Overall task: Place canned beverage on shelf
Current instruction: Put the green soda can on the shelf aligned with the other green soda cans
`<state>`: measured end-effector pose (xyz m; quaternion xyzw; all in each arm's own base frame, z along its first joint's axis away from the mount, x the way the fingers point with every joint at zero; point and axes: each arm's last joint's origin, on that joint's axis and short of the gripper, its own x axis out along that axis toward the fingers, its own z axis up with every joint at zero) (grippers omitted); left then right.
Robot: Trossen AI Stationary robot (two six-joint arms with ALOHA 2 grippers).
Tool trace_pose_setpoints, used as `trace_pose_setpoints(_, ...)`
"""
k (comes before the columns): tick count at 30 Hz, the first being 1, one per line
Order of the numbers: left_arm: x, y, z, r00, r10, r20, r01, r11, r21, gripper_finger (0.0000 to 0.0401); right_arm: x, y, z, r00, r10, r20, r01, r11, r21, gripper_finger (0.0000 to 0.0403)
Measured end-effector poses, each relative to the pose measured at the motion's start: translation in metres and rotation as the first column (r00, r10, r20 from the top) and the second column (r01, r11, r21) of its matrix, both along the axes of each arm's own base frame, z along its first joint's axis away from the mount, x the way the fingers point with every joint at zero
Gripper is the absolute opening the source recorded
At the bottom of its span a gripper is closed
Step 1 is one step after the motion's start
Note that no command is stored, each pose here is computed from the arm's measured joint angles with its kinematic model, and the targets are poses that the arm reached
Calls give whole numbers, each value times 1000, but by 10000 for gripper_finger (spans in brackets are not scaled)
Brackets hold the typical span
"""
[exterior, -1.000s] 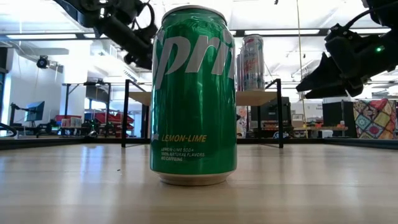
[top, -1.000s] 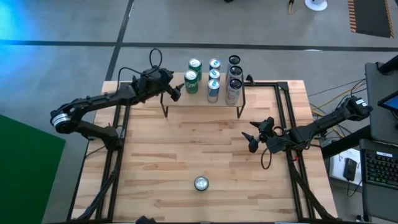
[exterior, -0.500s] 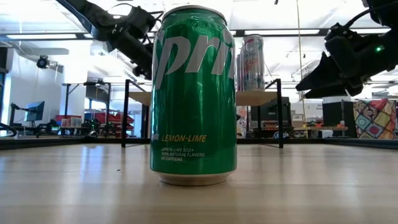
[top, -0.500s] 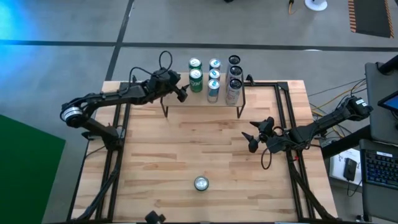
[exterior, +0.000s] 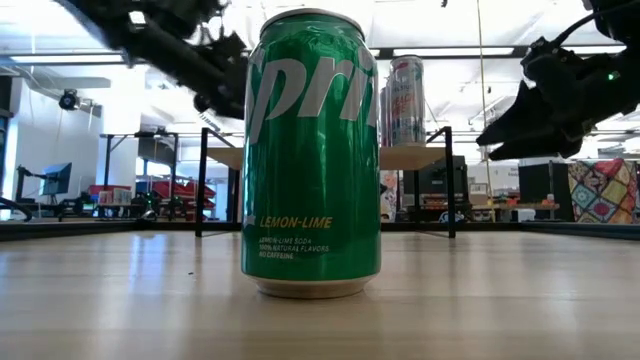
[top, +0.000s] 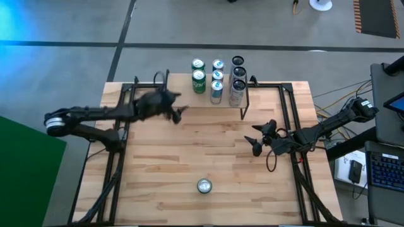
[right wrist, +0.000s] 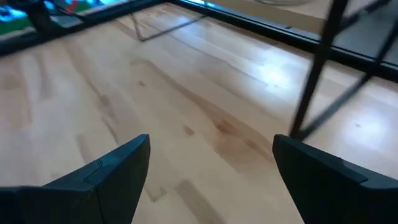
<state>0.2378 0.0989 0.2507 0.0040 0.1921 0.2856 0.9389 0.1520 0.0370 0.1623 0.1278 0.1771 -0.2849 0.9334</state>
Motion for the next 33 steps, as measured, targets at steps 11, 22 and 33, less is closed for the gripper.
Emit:
trace_pose_setpoints(11,-13,-101,-35,910,-382,162,383,924,27,313,22,24,11,961,227,157,-225,974,-34,327)
trace_pose_setpoints(22,6,-186,-65,718,-647,257,659,751,47,313,50,59,-15,930,346,127,-350,937,14,327)
trace_pose_setpoints(33,31,-242,-113,725,-640,254,673,736,-67,313,65,97,0,915,371,156,-370,928,-38,327)
